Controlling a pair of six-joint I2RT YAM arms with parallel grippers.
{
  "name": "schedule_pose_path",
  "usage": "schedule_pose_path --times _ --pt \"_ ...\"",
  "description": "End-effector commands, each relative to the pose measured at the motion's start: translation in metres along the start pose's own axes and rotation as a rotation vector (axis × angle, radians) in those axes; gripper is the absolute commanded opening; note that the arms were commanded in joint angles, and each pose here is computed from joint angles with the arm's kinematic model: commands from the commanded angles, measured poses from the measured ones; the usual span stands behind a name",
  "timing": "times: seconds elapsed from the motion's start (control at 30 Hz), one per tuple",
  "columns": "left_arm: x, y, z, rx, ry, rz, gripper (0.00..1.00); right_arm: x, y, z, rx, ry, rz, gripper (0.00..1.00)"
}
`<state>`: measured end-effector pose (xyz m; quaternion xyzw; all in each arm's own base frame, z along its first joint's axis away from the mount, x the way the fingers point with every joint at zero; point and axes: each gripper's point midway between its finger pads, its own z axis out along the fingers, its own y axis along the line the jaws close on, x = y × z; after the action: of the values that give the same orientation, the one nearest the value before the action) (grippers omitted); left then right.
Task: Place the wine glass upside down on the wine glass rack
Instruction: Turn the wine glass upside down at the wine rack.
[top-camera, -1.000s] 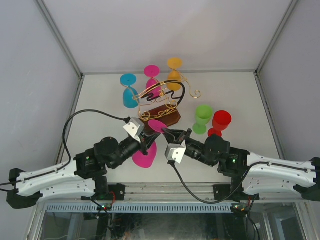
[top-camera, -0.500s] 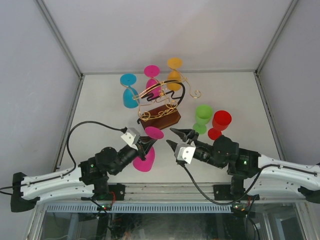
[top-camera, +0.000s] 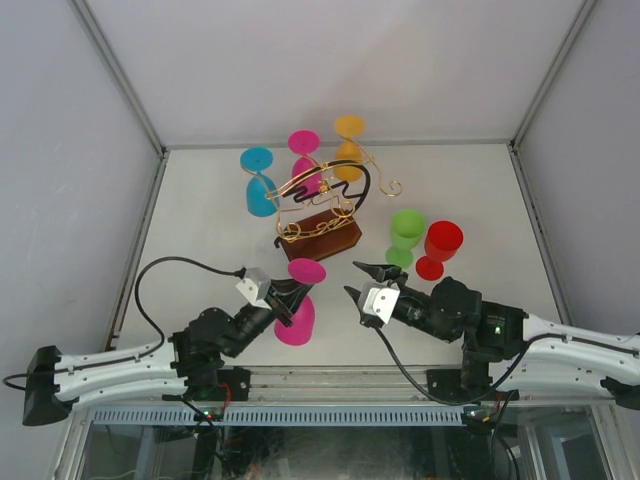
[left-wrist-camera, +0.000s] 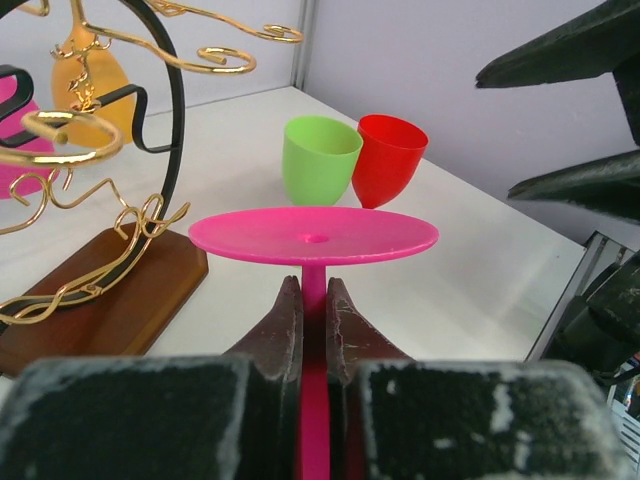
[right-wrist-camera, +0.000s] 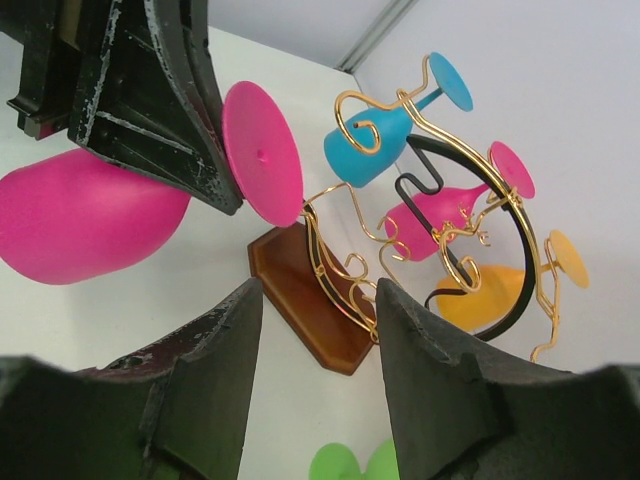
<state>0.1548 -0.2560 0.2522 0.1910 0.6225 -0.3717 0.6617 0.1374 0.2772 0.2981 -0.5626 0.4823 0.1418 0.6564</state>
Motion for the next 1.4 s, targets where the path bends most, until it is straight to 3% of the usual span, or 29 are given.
schedule_pose_path --times 0.0,0.17,0.47,0.73,1.0,1.37 --pt "-0.021 0.007 -0.004 -0.009 -0.155 -0.027 0.00 -0.009 -0.011 -0.007 0.055 -0.032 0.059 0.49" --pt "-0.019 -0.008 -0.007 0.097 -0.194 0.047 0.00 -0.006 -0.012 -0.009 0.067 -0.031 0.066 0.49" --pt "-0.015 -0.003 -0.003 0.081 -0.215 0.141 0.00 -0.002 -0.010 -0.010 0.063 -0.013 0.066 0.49" --pt "-0.020 -0.004 0.006 0.175 -0.255 0.085 0.00 -0.002 -0.009 -0.012 0.058 -0.013 0.078 0.49" --pt "-0.013 -0.006 0.009 0.200 -0.230 0.134 0.00 -0.003 -0.009 -0.014 0.056 -0.019 0.091 0.49" --pt "0.011 -0.031 0.009 0.293 0.085 0.035 0.00 -0.001 -0.007 -0.013 0.047 -0.011 0.105 0.49"
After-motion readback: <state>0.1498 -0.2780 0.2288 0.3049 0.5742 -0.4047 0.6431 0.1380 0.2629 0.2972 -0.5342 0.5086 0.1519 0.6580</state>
